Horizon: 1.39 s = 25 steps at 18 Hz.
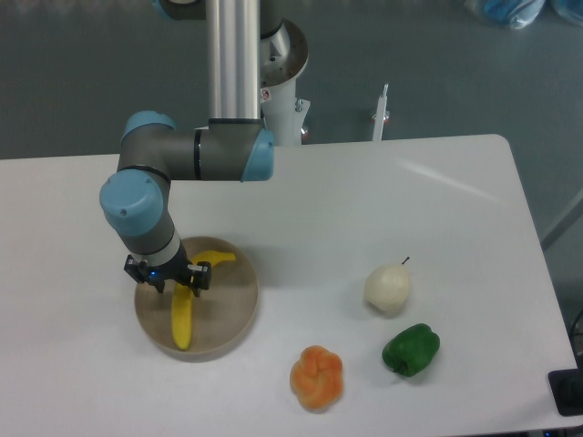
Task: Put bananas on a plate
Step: 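Open the gripper to release the banana and raise away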
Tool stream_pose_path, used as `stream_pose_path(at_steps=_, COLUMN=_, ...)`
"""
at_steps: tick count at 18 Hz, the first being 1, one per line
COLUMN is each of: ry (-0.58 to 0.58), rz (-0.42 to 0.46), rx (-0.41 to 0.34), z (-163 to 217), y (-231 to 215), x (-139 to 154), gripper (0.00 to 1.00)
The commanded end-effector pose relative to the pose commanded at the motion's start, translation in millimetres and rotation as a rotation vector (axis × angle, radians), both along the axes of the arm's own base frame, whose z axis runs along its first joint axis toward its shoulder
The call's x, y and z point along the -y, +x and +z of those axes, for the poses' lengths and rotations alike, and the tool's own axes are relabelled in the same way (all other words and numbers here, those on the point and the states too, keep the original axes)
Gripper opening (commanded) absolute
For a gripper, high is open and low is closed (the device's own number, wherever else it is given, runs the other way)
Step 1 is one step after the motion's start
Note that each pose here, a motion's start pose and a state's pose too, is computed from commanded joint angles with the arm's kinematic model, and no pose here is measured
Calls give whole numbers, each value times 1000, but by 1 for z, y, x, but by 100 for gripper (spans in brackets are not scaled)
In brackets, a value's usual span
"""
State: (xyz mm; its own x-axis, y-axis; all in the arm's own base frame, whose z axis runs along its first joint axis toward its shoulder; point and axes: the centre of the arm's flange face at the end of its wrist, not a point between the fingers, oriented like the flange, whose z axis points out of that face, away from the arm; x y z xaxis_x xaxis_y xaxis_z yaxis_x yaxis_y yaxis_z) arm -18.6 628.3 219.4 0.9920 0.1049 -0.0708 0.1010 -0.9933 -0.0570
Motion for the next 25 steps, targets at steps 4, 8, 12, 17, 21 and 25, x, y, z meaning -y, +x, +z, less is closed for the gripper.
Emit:
stream_pose_path(at_steps=4, ry=40, rz=24, rx=-21, z=25, y=-24, x=-3, gripper=100)
stream_pose_path(at_steps=8, ry=46, rz=35, rx=-125, z=45, y=-50, x=-3, gripper=100)
stream_pose_path(at_steps=12, ry=29, rz=-80, rx=-159, z=64, y=-79, x=10, gripper=100)
stream_pose_path(at_steps=17, ry=8, rz=-174, rx=-182, z=74, y=-139, x=24, gripper=100)
stream_pose_path(at_steps=21, ry=9, rz=-245, rx=-209, z=95, y=-180, x=38, gripper=100)
stream_pose_path(at_steps=25, ry=0, rz=-299, rx=-224, z=107, y=-211, x=51, gripper=100)
